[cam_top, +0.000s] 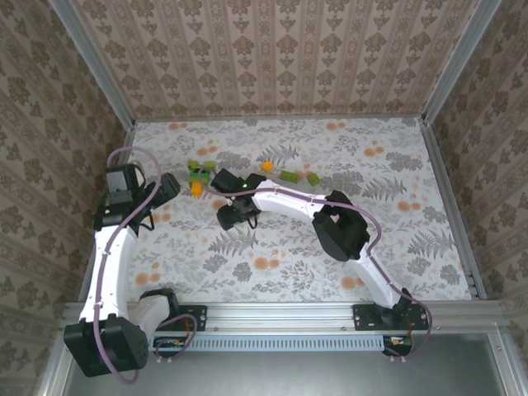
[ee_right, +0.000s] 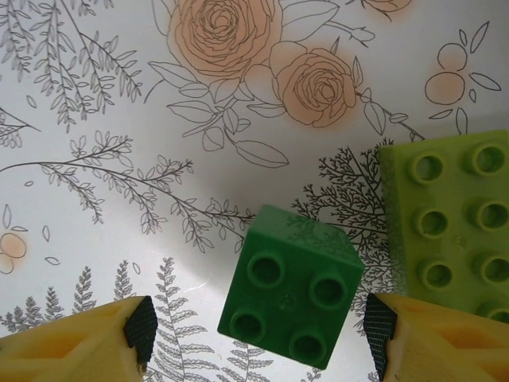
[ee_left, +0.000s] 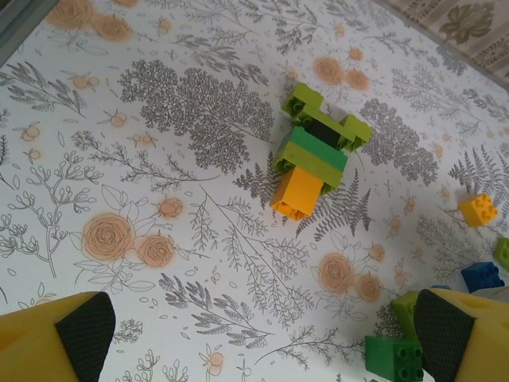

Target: Assemble a carrot with lego

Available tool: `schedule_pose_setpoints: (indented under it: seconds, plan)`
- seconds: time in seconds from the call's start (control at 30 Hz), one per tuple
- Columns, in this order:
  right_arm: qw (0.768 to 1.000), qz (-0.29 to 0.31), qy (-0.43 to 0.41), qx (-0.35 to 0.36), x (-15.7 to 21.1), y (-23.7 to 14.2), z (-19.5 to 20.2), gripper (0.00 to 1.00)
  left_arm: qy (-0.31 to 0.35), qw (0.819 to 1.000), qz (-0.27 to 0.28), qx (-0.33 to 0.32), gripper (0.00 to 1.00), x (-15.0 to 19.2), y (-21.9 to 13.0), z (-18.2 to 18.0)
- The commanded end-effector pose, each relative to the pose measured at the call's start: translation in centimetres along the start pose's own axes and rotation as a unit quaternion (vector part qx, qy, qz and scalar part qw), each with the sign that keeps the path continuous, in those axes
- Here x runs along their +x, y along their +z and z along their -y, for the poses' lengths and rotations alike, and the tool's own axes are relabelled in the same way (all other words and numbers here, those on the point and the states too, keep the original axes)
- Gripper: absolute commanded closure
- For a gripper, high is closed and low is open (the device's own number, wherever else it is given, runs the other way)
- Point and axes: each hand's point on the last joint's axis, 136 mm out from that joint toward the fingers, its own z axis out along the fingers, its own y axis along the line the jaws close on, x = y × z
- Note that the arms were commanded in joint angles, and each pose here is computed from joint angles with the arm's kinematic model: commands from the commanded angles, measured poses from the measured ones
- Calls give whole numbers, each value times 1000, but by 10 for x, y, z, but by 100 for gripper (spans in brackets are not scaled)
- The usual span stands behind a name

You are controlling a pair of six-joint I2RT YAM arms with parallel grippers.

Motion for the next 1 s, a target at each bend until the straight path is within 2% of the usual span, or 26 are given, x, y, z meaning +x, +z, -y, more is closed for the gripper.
schedule_pose_setpoints:
  seconds: [0.0, 0.17, 0.37, 0.5, 0.6, 0.73, 0.97]
  plan:
    - [999, -17, -5, 30, 3, 3, 10, 29, 2, 1000, -6, 12, 0, 1, -1, 6]
    - [999, -25, -9, 38, 4, 9, 12, 36, 4, 1000, -6, 14, 0, 2, -1, 6]
    - [999, -17, -12, 38, 3, 1, 12, 59, 7, 1000, -4, 19, 0, 2, -1, 8]
    - [999, -5, -30, 37, 6, -17, 14, 67, 8, 1000, -10, 17, 0, 5, 3, 7]
    - [996, 2, -79, 43, 18, -42, 15, 67, 10, 1000, -18, 19, 0, 7, 7, 7]
    - [989, -7, -134, 63, 52, -75, 30, 67, 12, 1000, -19, 19, 0, 8, 7, 8]
    - [983, -19, -167, 68, 108, -103, 56, 66, 18, 999, -21, 26, 0, 8, 9, 11]
